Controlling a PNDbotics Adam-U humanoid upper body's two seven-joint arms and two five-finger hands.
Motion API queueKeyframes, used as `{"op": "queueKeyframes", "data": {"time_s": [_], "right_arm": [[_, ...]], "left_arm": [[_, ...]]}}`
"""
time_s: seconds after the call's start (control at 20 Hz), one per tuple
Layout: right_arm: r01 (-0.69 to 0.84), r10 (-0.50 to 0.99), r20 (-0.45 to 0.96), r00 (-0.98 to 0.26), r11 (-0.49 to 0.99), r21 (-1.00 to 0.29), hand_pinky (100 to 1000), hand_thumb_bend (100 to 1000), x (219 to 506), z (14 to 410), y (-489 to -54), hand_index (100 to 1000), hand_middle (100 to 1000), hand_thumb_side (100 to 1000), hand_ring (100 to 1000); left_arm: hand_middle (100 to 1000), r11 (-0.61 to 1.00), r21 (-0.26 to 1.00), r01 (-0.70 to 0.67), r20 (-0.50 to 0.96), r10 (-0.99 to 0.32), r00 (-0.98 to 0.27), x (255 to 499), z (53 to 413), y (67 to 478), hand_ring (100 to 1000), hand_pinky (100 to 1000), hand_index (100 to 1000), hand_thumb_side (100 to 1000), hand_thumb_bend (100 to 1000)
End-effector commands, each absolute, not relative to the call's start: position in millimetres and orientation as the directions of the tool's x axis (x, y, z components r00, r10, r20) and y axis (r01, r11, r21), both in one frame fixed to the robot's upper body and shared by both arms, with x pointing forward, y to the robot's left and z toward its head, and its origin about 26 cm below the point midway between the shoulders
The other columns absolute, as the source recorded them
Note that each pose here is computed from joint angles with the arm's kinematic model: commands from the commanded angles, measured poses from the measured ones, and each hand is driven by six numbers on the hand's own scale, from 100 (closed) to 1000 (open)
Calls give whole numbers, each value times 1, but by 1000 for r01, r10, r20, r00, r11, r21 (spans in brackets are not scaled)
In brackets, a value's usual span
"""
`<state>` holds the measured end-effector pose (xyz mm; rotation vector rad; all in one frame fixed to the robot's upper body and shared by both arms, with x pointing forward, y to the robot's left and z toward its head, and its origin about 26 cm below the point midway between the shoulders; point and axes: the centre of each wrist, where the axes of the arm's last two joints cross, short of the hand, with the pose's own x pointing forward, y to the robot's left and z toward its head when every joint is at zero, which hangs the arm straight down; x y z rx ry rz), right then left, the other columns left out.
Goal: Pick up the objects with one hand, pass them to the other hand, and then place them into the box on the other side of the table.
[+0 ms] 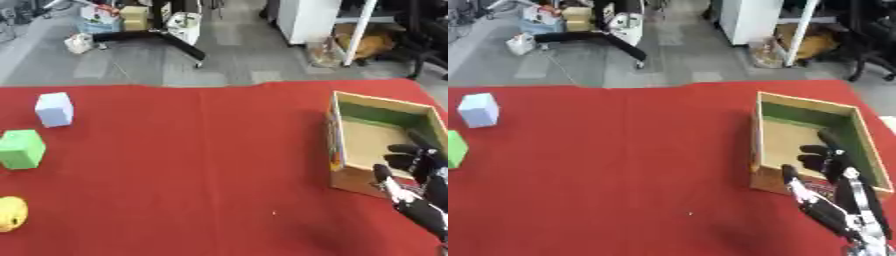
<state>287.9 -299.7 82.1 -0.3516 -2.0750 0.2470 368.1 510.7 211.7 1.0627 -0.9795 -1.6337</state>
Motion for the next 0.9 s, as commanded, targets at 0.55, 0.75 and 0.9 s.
{"op": "queueKeyframes", "data": {"time_s": [0.55,0.75,0.9], "right_arm": [[130,346,798,-494,936,-326,752,349,287,86,-301,950,704,305,718],[129,342,802,-490,938,-321,751,347,287,85,-301,949,701,305,716],[126,341,803,-489,939,-321,751,345,287,84,-301,950,700,306,717]], "left_arm": [[753,-293,945,146,-273,-951,-146,404,190,500,804,841,822,258,511],[755,-278,955,105,-267,-958,-106,407,200,501,803,840,825,268,513],[762,-252,964,81,-245,-966,-84,409,210,501,807,841,833,278,527]]}}
